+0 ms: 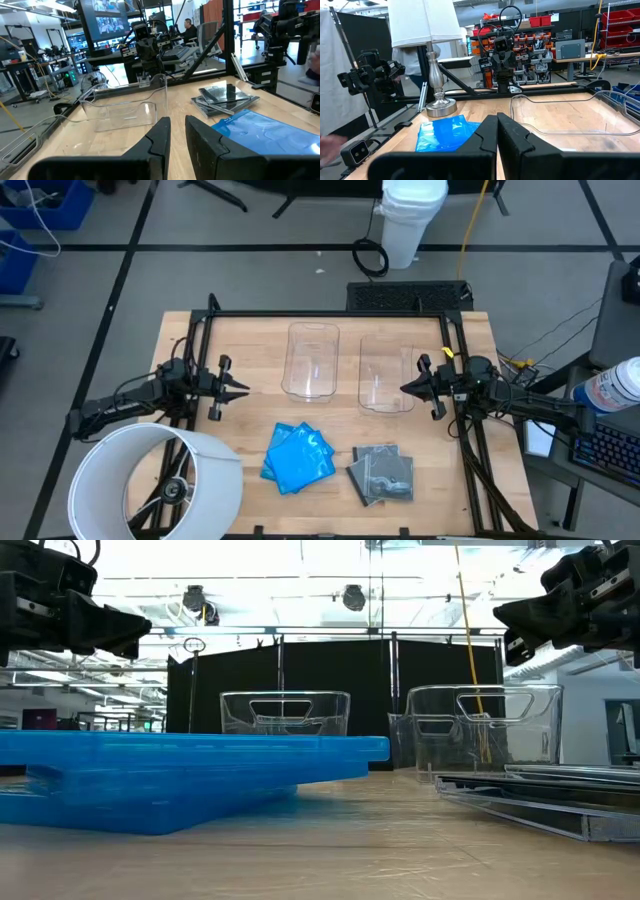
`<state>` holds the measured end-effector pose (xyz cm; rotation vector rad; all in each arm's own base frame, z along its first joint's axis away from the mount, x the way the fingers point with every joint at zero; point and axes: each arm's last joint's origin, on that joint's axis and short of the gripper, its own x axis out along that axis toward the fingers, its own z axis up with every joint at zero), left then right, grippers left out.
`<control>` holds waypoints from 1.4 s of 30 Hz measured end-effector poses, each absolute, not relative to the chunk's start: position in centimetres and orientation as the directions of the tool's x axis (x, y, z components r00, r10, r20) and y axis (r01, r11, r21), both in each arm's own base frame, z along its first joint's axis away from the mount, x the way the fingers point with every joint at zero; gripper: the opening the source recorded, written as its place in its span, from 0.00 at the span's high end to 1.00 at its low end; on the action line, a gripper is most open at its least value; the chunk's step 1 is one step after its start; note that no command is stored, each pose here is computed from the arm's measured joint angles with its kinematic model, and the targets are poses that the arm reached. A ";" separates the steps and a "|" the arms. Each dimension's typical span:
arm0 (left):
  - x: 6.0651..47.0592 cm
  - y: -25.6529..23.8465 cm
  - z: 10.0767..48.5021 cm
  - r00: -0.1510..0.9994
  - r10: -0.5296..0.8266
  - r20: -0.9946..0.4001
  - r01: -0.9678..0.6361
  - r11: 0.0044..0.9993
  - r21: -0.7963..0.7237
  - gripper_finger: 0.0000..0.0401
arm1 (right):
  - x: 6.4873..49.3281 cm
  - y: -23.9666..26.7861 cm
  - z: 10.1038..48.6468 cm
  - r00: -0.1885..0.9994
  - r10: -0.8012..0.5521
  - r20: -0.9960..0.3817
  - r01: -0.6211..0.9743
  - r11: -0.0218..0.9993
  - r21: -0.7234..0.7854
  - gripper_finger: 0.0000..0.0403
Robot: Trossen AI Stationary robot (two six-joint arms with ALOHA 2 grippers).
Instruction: Pick & place jewel cases by type
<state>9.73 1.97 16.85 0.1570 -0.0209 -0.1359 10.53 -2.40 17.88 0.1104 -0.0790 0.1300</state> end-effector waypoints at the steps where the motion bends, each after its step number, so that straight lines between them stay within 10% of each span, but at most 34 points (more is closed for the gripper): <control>1: 9.7 2.0 16.9 0.991 -0.137 0.010 0.133 0.979 0.157 0.83 | 10.5 -2.4 17.9 0.988 0.125 0.086 -0.133 0.986 0.104 1.00; 26: 9.7 2.0 17.5 0.988 -0.138 0.069 0.123 0.976 0.181 0.83 | 10.5 -2.4 18.0 0.988 0.125 0.093 -0.134 0.986 0.101 1.00; 42: 9.8 2.0 17.5 0.989 -0.127 0.076 0.141 0.964 -0.224 0.83 | 10.4 -2.4 18.9 0.975 0.124 0.186 -0.129 0.992 0.013 1.00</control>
